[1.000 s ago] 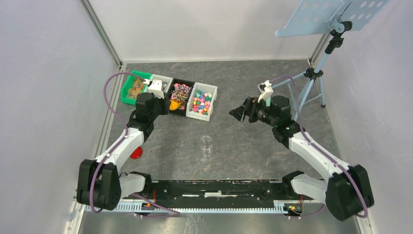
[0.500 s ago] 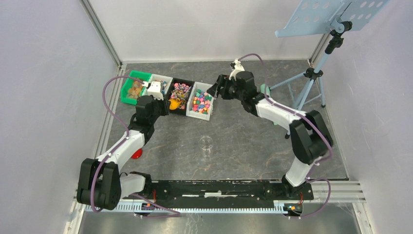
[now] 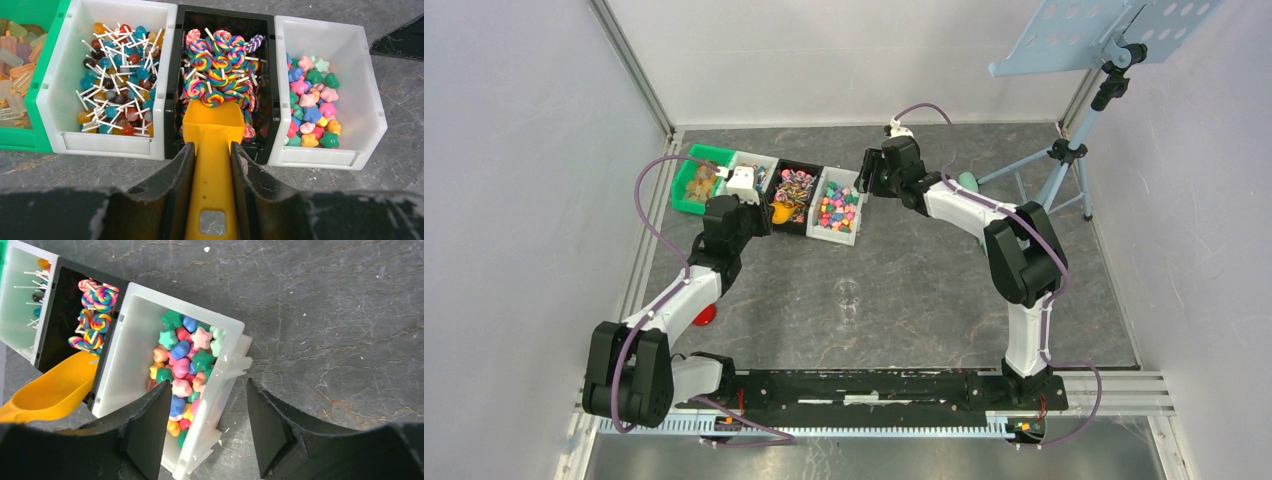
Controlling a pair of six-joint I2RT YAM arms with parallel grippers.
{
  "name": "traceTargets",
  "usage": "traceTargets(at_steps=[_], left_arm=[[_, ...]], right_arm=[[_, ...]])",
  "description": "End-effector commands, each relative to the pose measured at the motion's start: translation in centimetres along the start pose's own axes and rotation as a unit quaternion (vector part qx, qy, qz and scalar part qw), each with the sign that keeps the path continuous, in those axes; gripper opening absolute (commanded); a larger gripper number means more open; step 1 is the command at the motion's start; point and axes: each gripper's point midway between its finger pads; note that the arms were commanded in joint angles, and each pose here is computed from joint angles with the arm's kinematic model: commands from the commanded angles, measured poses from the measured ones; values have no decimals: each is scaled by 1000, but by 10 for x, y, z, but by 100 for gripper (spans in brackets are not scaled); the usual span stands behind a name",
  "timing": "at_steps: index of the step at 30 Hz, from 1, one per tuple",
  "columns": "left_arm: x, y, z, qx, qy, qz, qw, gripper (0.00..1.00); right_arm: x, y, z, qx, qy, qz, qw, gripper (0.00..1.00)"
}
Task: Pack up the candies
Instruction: Scoop the fake candies from the storage box.
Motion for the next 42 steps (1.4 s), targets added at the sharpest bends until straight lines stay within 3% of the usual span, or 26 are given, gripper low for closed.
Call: traceTargets(at_steps=[1, 8, 14, 23, 34, 42], left_arm=[[-33, 19, 1, 42, 54, 13, 998, 2], [-27, 15, -8, 42, 37, 49, 997, 2], [-24, 11, -10, 47, 19, 76, 996, 2], [-28, -7, -11, 55, 1, 104, 993, 2], [-56, -16, -8, 80, -5, 127, 989, 2], [-56, 6, -6, 135, -38, 109, 984, 2]], right_arm=[[2, 9, -14, 18, -6, -12, 1000, 60], [-26, 10, -27, 32, 33, -36, 998, 47], [-43, 7, -25, 40, 44, -47, 997, 21], [-55, 14, -20, 58, 57, -55, 995, 1], [-68, 11, -5, 68, 69, -46, 994, 0], [-71, 17, 1, 96, 67, -36, 993, 0]])
Point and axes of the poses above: each gripper's point midway between its finger pads, its own z axis back along the fingers, its own y axis along the line the jaws close on, x = y × z, and after that the axes turned 2 degrees about z, right-handed
